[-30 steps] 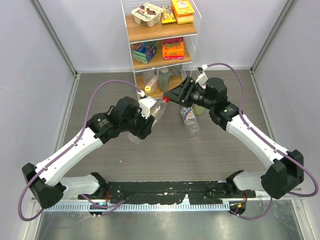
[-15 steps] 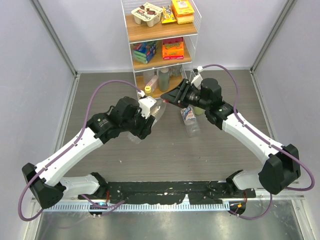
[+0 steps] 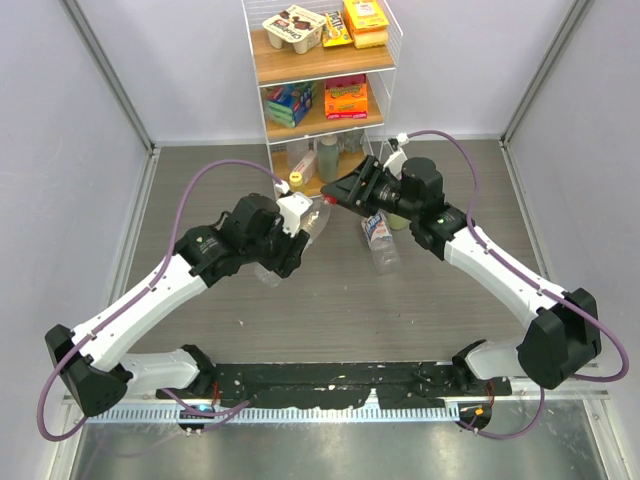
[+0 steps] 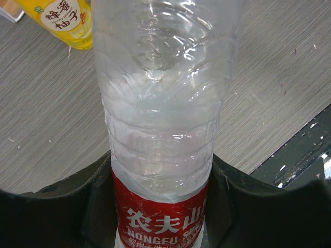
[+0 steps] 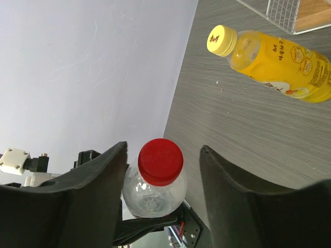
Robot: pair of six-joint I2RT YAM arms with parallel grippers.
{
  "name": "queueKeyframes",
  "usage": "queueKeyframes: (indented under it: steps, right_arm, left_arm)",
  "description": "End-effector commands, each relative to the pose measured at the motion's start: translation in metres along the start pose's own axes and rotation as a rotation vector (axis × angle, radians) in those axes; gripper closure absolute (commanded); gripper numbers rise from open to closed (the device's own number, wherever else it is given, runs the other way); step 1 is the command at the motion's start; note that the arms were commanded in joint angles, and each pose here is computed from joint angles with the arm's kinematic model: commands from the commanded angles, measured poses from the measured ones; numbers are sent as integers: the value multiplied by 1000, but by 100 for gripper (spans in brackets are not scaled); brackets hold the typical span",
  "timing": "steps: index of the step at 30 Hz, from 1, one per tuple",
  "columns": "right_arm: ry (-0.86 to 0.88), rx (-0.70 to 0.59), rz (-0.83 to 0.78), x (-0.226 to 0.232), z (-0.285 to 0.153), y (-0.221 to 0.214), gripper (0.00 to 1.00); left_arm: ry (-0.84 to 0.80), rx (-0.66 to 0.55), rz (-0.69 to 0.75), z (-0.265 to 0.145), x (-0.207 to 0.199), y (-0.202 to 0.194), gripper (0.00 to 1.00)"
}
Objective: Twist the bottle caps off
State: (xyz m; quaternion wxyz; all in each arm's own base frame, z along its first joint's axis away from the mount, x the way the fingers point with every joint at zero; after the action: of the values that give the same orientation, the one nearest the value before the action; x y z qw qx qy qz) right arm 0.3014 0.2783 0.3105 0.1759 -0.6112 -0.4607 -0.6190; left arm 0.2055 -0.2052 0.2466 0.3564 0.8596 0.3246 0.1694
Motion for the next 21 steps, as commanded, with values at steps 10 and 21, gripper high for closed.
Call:
queueKeyframes:
  steps: [10,21]
  right_arm:
    - [70,-33,-8,19,-3,3,58]
    - [95,-18,-55,26,-3,4,98]
  left_arm:
    - [14,-13,8,2,1,4,79]
    - [15,-27,-1,0,1,9,80]
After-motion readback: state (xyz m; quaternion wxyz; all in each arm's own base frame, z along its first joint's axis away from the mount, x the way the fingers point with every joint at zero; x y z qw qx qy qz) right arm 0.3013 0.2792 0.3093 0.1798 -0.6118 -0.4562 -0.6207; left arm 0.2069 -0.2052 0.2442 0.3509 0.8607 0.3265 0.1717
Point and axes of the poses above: each gripper's point midway between its finger pads, its own z axis out along the fingers, its own x axis along the line the jaws close on, y = z × x, the point moved 3 cm from there along -z, back along the fingers, and after that the axes turned 7 degrees about z, right-handed, at the moved point
